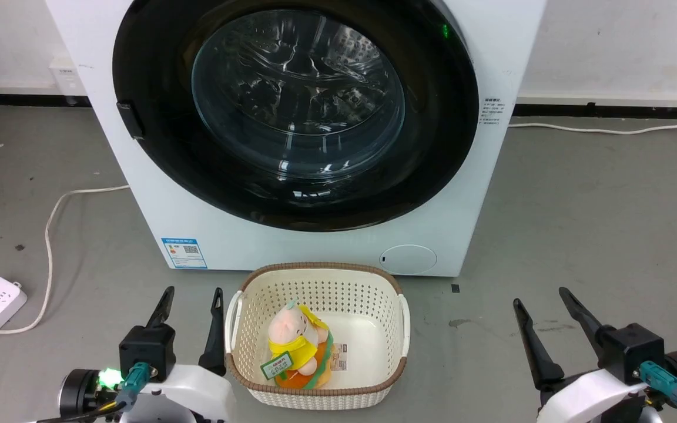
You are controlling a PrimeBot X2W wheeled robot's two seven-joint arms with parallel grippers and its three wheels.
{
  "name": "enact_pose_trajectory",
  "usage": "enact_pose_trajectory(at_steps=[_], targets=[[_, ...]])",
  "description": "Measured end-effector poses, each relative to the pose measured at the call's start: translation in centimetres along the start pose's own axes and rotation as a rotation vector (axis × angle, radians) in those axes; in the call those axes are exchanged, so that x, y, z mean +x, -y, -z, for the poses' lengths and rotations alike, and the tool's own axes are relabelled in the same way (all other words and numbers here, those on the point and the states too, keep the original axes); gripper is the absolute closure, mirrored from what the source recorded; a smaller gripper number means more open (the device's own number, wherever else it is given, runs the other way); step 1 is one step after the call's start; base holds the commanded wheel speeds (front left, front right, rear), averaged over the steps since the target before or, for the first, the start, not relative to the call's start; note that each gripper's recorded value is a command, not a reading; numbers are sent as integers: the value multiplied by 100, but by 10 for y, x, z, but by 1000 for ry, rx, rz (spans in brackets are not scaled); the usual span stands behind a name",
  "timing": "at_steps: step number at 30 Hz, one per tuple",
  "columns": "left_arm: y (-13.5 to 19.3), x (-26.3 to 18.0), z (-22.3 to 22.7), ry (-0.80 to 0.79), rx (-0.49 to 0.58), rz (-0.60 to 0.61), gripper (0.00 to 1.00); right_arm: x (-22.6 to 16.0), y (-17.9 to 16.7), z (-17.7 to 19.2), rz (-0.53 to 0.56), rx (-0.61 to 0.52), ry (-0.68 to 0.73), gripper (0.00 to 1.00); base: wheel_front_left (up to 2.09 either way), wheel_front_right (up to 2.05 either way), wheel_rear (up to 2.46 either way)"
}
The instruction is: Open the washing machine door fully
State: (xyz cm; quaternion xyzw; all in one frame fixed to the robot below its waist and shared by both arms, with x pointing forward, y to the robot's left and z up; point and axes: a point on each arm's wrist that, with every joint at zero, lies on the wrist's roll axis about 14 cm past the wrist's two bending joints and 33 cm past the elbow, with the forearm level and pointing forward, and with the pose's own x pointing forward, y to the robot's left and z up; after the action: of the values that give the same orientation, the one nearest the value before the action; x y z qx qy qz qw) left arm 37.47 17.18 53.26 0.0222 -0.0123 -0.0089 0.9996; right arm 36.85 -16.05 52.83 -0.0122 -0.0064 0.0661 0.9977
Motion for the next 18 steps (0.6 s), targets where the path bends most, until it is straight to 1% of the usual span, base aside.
enact_pose_trajectory(at_steps=[9, 18], targets=[[0, 0, 4, 2, -8, 1, 0, 5, -1, 0, -9, 30, 18, 0, 0, 0, 0], [0, 5, 11, -7, -10, 0, 0, 28, 3, -16, -24, 72, 72, 0, 0, 0, 0]])
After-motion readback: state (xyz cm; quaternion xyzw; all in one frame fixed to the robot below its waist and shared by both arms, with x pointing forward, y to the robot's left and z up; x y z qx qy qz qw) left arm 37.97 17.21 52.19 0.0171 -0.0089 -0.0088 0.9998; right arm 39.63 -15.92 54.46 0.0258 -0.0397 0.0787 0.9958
